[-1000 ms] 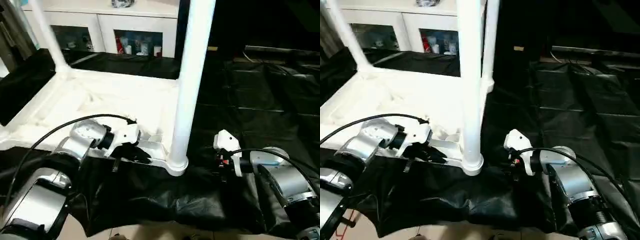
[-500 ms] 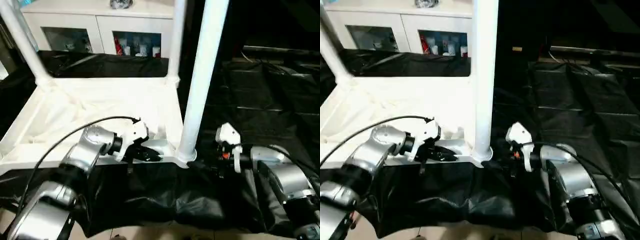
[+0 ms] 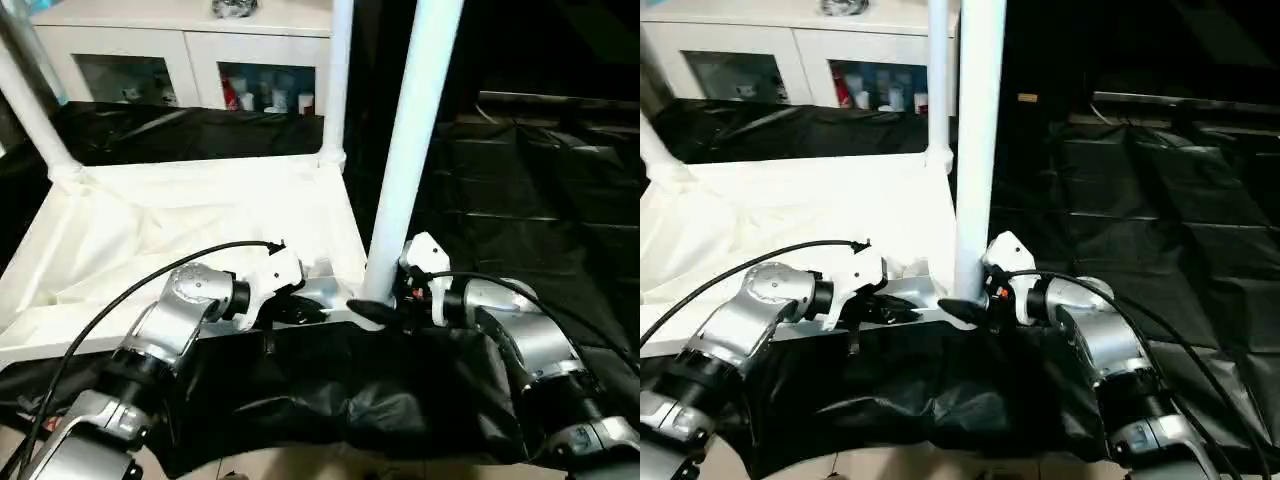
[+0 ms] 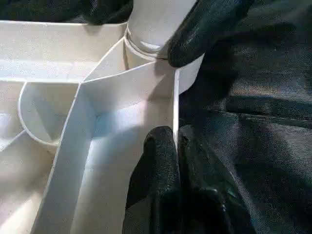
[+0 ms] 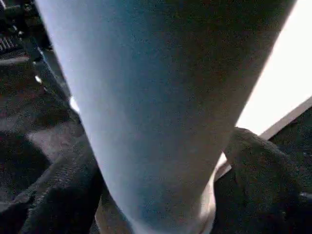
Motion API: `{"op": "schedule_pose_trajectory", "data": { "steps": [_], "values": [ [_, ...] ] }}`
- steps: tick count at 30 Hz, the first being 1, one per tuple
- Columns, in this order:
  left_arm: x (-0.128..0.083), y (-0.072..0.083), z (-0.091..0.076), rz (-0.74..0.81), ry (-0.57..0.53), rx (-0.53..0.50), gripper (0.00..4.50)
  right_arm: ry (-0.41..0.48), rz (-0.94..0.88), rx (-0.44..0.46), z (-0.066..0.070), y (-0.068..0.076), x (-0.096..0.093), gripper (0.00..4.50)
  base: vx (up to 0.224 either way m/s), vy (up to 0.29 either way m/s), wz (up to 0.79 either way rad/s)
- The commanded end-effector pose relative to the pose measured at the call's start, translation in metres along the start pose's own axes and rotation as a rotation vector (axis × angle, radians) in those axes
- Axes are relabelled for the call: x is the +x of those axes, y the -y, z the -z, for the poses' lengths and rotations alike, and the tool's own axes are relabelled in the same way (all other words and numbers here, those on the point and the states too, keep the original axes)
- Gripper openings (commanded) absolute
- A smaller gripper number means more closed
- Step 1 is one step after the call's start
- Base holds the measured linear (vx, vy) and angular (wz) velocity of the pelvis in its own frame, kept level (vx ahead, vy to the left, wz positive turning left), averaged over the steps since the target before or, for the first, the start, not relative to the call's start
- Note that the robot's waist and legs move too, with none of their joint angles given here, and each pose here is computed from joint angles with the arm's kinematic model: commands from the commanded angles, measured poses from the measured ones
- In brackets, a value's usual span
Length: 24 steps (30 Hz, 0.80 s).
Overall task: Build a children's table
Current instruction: Rotate table base
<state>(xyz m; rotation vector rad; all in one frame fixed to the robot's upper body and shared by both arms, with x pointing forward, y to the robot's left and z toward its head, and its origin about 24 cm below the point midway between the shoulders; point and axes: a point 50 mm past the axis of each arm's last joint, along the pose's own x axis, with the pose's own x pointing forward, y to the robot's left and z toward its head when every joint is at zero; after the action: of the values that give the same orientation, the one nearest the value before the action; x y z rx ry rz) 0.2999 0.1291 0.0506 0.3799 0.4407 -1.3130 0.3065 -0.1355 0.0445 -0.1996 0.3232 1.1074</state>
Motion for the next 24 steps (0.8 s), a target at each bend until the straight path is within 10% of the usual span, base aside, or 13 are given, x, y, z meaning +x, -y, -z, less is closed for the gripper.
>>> {"op": "schedule_pose_trajectory", "data": {
  "steps": [1, 13, 24],
  "values": [
    [0.003, 0.006, 0.015, 0.009, -0.056, -0.053, 0.0, -0.014, 0.011, -0.034, -0.004, 0.004, 0.002, 3.49, 0.0, 0.0, 0.0],
    [0.009, 0.001, 0.01, -0.076, -0.042, -0.07, 0.0, 0.026, 0.086, 0.017, 0.001, 0.002, 0.013, 2.65, 0.0, 0.0, 0.0],
    [0.055, -0.006, -0.031, -0.192, 0.058, -0.031, 0.0, 0.078, 0.371, 0.163, 0.004, -0.012, 0.059, 2.23, 0.0, 0.0, 0.0]
  ]
}}
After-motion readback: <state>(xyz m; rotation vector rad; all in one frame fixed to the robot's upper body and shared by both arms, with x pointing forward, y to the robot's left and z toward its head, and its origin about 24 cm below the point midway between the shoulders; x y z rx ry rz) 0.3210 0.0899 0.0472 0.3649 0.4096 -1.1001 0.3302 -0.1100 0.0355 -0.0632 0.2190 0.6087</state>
